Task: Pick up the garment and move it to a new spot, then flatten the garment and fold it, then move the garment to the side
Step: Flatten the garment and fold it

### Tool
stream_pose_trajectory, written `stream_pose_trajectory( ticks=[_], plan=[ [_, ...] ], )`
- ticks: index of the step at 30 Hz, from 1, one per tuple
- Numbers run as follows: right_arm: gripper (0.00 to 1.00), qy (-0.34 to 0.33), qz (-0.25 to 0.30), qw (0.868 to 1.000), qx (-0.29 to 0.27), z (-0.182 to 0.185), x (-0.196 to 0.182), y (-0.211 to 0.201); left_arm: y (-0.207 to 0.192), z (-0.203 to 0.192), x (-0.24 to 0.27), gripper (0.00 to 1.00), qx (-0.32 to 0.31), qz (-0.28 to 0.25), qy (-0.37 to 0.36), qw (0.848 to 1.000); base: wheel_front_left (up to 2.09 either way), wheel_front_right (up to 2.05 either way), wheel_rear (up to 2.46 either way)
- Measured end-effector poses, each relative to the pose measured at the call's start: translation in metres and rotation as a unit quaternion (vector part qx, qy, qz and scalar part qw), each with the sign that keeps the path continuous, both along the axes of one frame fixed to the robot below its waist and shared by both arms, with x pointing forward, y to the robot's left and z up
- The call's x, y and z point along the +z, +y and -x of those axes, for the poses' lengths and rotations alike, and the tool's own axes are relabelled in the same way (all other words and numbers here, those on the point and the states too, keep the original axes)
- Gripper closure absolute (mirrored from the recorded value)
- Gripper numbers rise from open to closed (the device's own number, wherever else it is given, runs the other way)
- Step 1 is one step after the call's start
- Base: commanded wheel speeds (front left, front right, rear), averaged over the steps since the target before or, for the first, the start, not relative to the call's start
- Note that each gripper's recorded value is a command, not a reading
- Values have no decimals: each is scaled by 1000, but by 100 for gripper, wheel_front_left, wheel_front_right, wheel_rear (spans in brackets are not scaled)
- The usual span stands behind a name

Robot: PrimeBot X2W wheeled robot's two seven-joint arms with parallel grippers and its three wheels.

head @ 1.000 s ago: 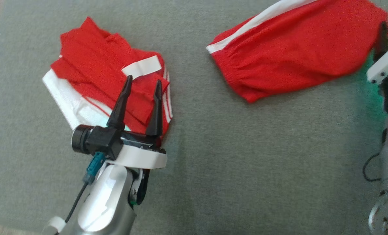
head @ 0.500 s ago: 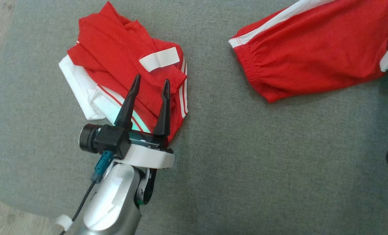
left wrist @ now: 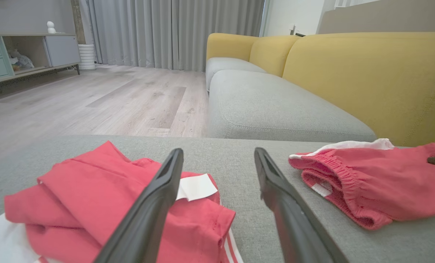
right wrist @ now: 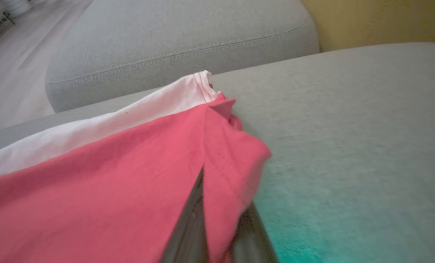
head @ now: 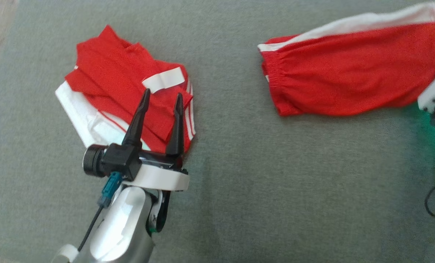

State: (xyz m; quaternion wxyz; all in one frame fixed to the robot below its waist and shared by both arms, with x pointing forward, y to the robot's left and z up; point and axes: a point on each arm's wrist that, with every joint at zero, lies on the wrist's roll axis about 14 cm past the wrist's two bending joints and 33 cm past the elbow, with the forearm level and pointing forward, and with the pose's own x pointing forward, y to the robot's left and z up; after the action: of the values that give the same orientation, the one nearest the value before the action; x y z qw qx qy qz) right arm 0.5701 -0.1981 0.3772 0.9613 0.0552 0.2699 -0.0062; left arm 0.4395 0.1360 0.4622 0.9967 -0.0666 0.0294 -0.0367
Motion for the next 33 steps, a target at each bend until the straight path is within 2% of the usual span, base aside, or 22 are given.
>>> stream_pose_trajectory(
  ticks=[7,13,18,27,33],
  plan=[
    [100,-17,-11,997,-77,48,8,-57,-7,9,4,0,-8,0,-3,1000,0,0,0],
    [100,-30,-18,988,-154,95,13,-111,-15,17,12,0,-19,3,-14,1000,0,0,0],
    [100,-46,-14,980,-192,119,19,-138,-15,21,13,0,-20,4,-15,1000,0,0,0],
    [100,-105,-36,978,-175,100,46,-116,-15,23,13,0,-23,2,-15,1000,0,0,0],
    [100,-157,-78,977,-125,83,78,-69,-14,28,24,0,-19,17,-26,999,0,0,0]
  ],
)
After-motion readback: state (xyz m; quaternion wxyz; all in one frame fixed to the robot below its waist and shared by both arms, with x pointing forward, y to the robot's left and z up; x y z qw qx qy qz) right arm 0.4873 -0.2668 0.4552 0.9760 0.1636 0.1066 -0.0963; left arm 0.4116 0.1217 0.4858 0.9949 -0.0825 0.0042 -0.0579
